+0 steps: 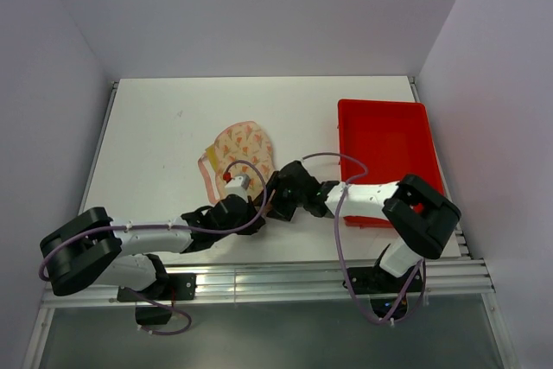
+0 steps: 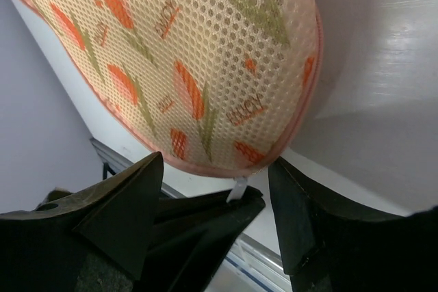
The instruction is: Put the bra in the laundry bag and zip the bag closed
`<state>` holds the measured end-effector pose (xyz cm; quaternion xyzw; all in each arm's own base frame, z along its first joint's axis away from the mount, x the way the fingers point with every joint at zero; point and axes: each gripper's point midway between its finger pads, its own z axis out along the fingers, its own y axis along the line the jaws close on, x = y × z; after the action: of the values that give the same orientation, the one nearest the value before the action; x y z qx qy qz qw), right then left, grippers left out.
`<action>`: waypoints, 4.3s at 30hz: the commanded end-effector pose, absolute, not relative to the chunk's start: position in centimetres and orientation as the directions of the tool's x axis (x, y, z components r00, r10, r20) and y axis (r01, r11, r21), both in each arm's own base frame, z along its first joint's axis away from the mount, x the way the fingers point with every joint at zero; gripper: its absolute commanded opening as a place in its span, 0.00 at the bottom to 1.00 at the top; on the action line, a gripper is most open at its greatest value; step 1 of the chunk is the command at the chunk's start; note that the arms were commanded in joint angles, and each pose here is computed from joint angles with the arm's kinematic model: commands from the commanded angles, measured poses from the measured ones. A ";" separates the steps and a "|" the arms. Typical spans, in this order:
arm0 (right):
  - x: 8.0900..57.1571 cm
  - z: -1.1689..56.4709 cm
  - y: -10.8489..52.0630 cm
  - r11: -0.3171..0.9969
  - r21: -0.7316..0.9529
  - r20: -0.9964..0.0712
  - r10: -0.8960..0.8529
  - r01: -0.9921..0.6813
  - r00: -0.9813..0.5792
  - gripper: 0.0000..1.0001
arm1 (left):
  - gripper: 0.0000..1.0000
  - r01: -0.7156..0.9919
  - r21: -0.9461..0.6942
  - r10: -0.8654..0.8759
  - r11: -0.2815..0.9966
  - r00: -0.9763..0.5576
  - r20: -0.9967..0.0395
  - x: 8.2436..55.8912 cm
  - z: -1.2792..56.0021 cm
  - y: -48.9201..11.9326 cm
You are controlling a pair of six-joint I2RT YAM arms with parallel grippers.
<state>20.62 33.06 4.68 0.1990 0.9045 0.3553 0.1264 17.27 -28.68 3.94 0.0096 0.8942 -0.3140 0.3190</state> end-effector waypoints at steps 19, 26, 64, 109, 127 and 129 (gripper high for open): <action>21.6 3.1 32.5 0.603 0.702 -0.077 0.595 0.380 -0.800 0.34 | 0.00 0.262 -0.594 -0.187 0.761 -0.788 -0.587 17.0 6.0 -29.4; 23.0 2.8 31.8 0.633 0.676 -0.132 0.608 0.377 -0.783 0.10 | 0.00 0.210 -0.586 -0.214 0.783 -0.793 -0.570 16.5 5.4 -27.6; 31.6 3.6 21.8 0.958 0.225 -0.460 0.264 0.177 -0.848 0.07 | 0.00 -0.182 -0.532 -0.460 0.827 -0.763 -0.454 16.8 1.2 -18.5; 23.9 4.0 31.1 0.750 0.611 -0.245 0.482 0.252 -0.841 0.55 | 0.00 0.131 -0.650 -0.291 0.749 -0.816 -0.499 18.7 6.5 -29.7; 26.7 4.1 28.0 0.812 0.522 -0.351 0.485 0.263 -0.801 0.00 | 0.00 -0.018 -0.612 -0.371 0.790 -0.810 -0.454 17.5 3.9 -24.0; 26.9 4.1 27.5 0.820 0.508 -0.364 0.481 0.264 -0.797 0.00 | 0.00 -0.031 -0.608 -0.378 0.793 -0.808 -0.452 17.5 3.7 -23.5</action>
<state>23.67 31.08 3.93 0.1788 0.9248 0.2838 0.1795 18.43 -25.15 5.17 -0.1035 0.8883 -0.3254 0.3073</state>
